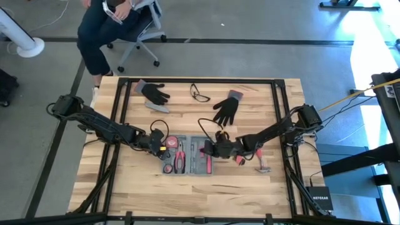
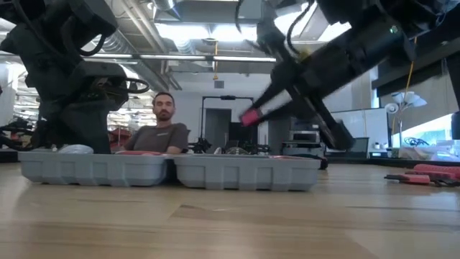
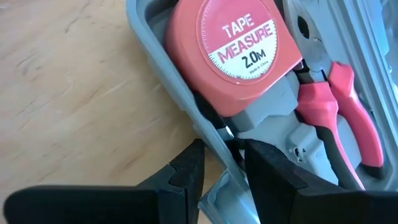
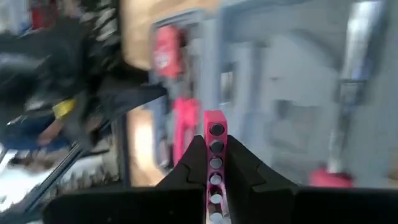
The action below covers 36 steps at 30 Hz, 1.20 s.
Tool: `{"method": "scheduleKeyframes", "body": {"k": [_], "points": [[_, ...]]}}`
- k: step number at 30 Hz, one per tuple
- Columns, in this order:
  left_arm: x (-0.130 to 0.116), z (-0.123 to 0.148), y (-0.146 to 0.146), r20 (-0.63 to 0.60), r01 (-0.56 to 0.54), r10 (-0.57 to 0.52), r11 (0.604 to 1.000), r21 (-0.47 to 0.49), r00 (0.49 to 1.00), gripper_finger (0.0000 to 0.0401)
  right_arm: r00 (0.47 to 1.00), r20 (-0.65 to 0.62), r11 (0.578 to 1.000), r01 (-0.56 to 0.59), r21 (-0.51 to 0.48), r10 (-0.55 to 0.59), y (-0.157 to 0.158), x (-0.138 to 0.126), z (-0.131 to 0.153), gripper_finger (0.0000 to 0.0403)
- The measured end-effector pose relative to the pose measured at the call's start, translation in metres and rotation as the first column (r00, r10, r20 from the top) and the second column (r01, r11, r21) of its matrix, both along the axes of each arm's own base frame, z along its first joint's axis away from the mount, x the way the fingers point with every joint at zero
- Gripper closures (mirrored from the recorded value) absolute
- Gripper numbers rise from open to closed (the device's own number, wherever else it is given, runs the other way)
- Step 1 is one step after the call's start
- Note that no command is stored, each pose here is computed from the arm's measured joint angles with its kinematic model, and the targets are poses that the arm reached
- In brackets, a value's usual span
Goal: Prefit tool cases
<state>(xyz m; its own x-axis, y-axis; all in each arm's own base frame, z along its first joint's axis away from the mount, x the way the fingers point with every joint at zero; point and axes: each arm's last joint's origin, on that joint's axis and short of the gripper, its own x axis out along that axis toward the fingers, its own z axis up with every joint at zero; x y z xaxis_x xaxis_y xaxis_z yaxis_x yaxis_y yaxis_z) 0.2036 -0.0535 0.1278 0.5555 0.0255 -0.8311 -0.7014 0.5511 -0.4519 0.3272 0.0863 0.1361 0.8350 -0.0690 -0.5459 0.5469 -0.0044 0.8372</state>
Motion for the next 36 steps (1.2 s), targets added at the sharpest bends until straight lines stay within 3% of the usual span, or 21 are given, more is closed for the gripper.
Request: {"method": "scheduleKeyframes", "body": {"k": [5,11,17,26,36], "points": [[0.0,0.0,0.0,0.002,-0.003,0.003,1.0,-0.003,1.0,0.0295,0.994,-0.087,0.995,0.071,0.068,-0.065,-0.001,-0.006,-0.007,0.0385],[0.0,0.0,0.0,0.005,-0.008,0.008,1.0,-0.007,1.0,0.0295,0.995,-0.094,0.995,0.029,0.094,-0.02,0.004,-0.006,-0.007,0.0383],[0.0,0.0,0.0,0.005,-0.007,0.007,1.0,-0.005,1.0,0.0295,0.993,-0.12,0.993,0.003,0.119,0.012,0.004,-0.007,-0.009,0.0355],[0.001,0.001,0.0,0.005,-0.007,0.007,1.0,-0.004,1.0,0.0295,0.99,-0.113,0.989,0.097,0.109,-0.085,0.002,-0.008,-0.009,0.0377],[0.0,0.001,0.0,-0.001,0.021,-0.021,1.0,0.017,1.0,0.0295,0.985,-0.161,0.985,0.087,0.148,-0.063,0.007,0.006,-0.015,0.0342]]}}
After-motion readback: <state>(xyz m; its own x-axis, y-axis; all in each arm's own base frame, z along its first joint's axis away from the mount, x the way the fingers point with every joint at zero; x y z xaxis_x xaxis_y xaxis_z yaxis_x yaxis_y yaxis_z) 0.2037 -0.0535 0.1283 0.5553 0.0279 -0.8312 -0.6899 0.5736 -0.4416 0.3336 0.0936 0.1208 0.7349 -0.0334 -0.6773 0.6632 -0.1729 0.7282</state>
